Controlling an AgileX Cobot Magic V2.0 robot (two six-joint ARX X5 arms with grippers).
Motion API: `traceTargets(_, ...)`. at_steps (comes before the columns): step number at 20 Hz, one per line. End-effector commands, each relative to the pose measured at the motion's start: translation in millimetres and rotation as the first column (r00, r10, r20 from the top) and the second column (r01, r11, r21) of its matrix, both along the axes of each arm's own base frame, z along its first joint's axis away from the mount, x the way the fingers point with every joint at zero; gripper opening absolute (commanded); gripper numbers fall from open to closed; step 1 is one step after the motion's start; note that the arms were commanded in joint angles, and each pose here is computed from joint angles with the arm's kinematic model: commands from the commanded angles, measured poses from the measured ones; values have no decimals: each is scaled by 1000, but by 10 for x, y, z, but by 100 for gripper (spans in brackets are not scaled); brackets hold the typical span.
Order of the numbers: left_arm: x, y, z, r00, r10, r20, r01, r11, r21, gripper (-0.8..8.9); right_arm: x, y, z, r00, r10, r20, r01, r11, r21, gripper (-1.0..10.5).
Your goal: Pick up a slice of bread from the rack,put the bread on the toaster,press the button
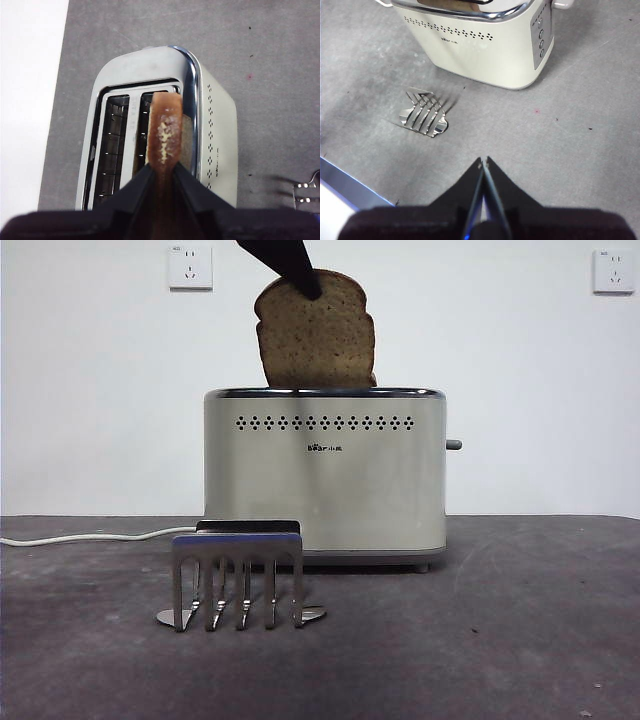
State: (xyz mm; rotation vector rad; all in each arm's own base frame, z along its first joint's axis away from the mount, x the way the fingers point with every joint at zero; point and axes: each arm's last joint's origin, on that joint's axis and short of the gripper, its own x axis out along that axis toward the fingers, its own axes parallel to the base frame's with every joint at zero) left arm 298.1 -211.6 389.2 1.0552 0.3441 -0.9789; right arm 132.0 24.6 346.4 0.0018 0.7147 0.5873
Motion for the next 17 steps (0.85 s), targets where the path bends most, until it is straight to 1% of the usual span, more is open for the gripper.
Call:
traceTargets(1,56,12,-41,1000,-7,4,7,1000,8,-9,3,5,2,1000,10,7,-9,1000,-5,-11)
traceTargets(3,120,33,-89,1000,7,-6,-7,1000,13,-9,6,5,1,1000,10,6,-10,1000,-5,-11)
traceTargets(7,338,28,-353,996,46,-73,-42,998,53,-9,16,6,-4,1000,9,2,-9,1000,-5,-11)
traceTargets(9,398,-11,-423,994,63,-86,-60,997,39,-1,15,6,-3,1000,9,2,-9,1000,-5,-11)
traceTargets(10,424,-27,-423,993,81,-82,-80,997,12,1,15,6,-3,1000,10,2,-10,1000,-5,-12)
traceTargets(11,450,-44,-414,992,99,-73,-100,995,-21,31,16,6,-3,1000,10,2,-10,1000,-5,-12)
traceTargets(14,489,-73,-370,989,135,-55,-140,986,-94,353,29,7,-1,1000,10,9,-9,1000,-4,-12)
traceTargets(17,488,-70,-373,982,167,-86,-176,977,-117,358,91,12,2,1000,9,24,-9,1000,-3,-12)
